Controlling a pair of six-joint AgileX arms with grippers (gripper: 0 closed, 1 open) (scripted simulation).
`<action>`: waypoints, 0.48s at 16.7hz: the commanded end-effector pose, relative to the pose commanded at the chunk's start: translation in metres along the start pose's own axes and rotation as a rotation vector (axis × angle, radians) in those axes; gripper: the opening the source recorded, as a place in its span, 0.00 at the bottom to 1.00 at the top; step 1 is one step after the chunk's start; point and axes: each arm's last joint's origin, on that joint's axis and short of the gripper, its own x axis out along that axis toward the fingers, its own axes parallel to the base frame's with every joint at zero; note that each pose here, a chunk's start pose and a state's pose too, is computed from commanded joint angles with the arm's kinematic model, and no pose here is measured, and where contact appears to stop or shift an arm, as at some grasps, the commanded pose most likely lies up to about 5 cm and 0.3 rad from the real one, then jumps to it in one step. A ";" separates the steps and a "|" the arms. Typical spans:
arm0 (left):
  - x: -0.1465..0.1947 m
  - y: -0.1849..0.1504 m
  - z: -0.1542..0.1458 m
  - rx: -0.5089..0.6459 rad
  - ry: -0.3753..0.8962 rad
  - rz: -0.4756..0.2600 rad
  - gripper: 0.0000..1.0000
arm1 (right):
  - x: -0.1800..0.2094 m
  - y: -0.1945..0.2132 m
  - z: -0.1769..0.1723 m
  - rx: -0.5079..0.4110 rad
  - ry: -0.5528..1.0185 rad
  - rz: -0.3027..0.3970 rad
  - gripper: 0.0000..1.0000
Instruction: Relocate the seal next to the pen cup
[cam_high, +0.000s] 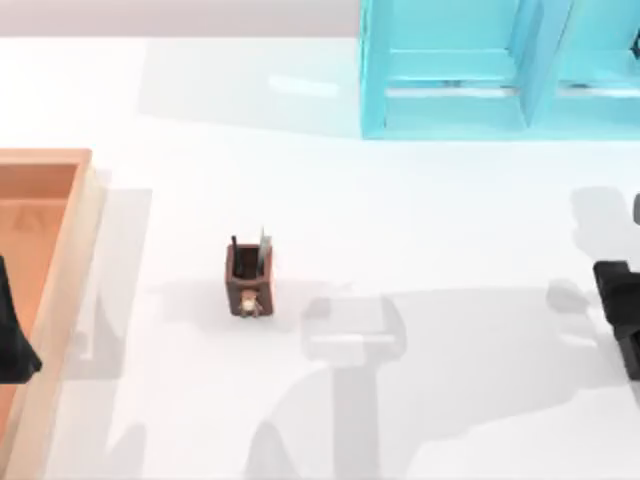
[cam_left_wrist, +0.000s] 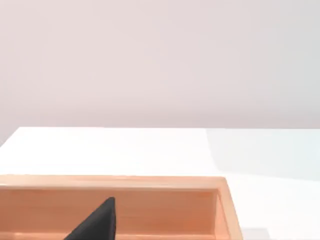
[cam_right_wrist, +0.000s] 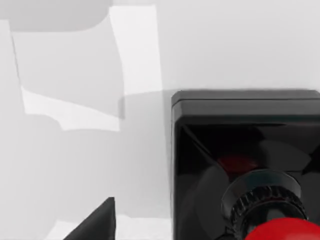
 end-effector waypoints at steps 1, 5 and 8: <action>0.000 0.000 0.000 0.000 0.000 0.000 1.00 | 0.000 0.000 0.000 0.000 0.000 0.000 1.00; 0.000 0.000 0.000 0.000 0.000 0.000 1.00 | 0.000 0.000 0.000 0.000 0.000 0.000 0.85; 0.000 0.000 0.000 0.000 0.000 0.000 1.00 | 0.000 0.000 0.000 0.000 0.000 0.000 0.62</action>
